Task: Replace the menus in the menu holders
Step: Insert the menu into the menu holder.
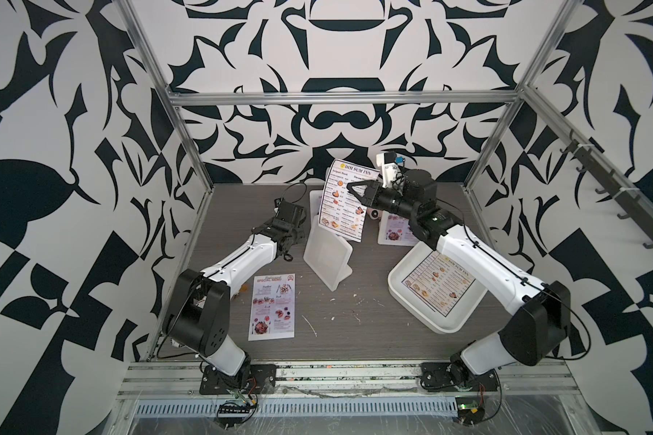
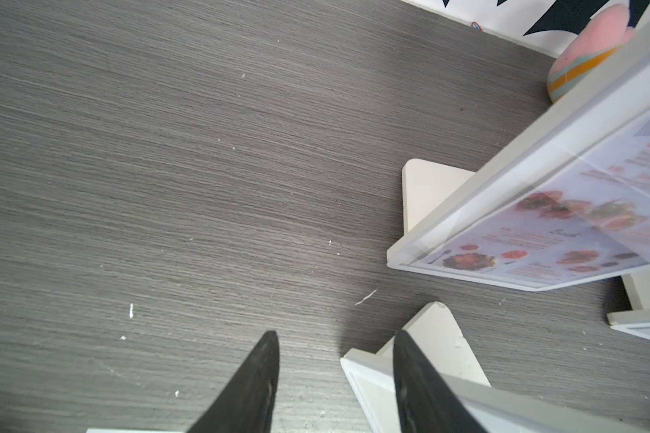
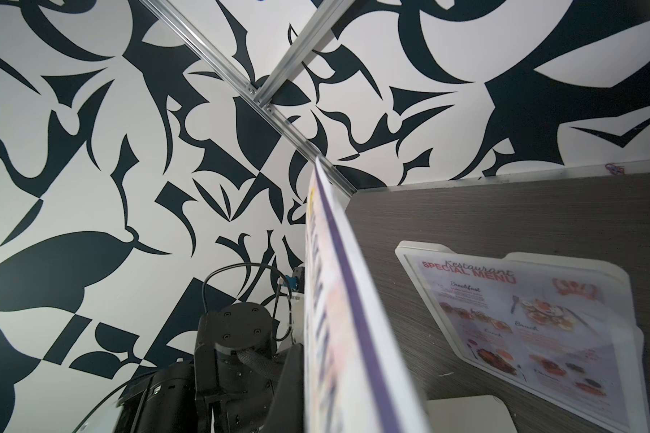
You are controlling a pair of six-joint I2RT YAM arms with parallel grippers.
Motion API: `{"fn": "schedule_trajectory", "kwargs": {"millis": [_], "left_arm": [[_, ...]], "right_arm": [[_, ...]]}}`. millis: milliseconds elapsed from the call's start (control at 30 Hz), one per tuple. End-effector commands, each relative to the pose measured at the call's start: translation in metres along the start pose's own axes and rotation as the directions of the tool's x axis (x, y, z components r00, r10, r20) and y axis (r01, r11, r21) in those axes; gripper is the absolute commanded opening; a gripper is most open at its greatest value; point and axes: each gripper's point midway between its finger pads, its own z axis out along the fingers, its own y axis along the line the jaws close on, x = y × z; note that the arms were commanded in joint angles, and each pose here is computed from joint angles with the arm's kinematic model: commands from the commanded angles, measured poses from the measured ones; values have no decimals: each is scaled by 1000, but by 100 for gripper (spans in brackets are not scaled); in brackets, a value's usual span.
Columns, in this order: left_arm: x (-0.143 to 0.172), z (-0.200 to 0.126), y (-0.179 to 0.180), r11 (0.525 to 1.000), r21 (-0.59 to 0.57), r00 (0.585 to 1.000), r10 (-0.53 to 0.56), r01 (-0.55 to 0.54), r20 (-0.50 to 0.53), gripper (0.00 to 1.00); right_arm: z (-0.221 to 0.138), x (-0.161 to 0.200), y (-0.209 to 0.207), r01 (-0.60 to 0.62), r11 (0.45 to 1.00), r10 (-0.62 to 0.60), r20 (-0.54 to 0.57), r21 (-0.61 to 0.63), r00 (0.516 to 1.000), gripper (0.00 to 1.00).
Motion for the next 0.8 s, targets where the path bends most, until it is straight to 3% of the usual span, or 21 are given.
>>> {"fn": "schedule_trajectory", "kwargs": {"millis": [0,767], "left_arm": [[-5,-4,2,1000,3,1000,-13,13,15,52],[-7,-11,2,1000,10,1000,-14,14,24,51]], "right_arm": [[-7,-16,19,48,997,-45,55,-56,997,0],[-4,-17,11,24,998,-21,64,-56,998,0]]}}
